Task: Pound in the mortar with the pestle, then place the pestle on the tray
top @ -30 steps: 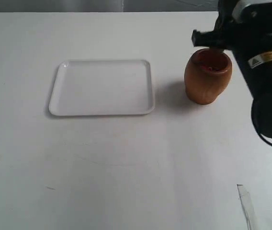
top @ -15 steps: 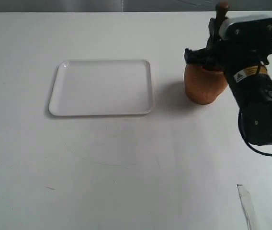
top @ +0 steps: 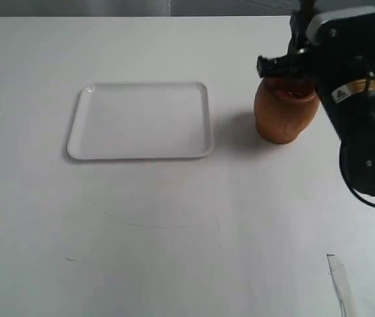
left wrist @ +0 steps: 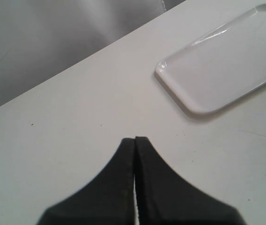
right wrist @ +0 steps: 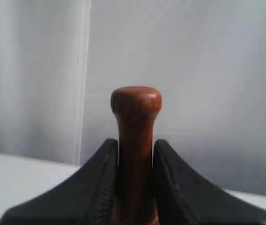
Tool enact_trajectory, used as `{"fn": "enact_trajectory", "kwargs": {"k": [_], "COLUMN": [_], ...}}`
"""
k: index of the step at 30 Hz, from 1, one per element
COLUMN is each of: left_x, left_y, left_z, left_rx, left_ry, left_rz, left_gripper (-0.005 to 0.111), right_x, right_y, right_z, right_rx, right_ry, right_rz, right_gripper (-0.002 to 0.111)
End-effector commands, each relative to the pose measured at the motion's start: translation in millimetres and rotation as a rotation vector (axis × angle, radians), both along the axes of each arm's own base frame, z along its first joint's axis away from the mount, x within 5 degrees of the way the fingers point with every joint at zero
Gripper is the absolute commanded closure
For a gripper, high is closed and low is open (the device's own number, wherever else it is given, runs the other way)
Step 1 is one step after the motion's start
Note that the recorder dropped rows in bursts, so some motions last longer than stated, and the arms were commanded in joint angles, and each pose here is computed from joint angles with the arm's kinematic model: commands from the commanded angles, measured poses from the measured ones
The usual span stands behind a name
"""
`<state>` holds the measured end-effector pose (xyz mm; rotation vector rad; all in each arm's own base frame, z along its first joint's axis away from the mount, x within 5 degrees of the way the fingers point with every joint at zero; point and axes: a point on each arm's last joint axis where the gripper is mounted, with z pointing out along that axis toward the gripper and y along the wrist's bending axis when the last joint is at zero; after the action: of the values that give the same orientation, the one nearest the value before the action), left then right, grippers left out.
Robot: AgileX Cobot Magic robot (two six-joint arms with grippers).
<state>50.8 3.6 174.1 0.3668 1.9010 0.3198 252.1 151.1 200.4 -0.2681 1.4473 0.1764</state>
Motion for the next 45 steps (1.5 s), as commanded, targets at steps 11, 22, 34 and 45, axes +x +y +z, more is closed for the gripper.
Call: {"fn": "enact_trajectory", "kwargs": {"k": [11,22,34,45], "left_x": [0.1,0.1,0.1,0.1], "left_y": [-0.7,-0.7,-0.7,-0.7], "left_z": [0.1,0.1,0.1,0.1], "left_rx": [-0.015,-0.015,-0.015,-0.015], "left_ry": [-0.004,-0.004,-0.004,-0.004], "left_rz": [-0.006,-0.006,-0.006,-0.006], "left_gripper": [0.107,0.107,0.107,0.107], "right_x": [-9.6,8.0,-4.5,-33.1], "right_y": [-6.5,3.3,4.2,-24.6], "right_z": [33.0,-72.3,8.7,89.0], "right_rx": [0.045,-0.084,-0.019,0.103], "right_ry": [-0.109,0.200,-0.060,-0.274], "right_rz": [0.000,-0.028,0.062,-0.020], "right_gripper": [0.108,0.108,0.108,0.108]}}
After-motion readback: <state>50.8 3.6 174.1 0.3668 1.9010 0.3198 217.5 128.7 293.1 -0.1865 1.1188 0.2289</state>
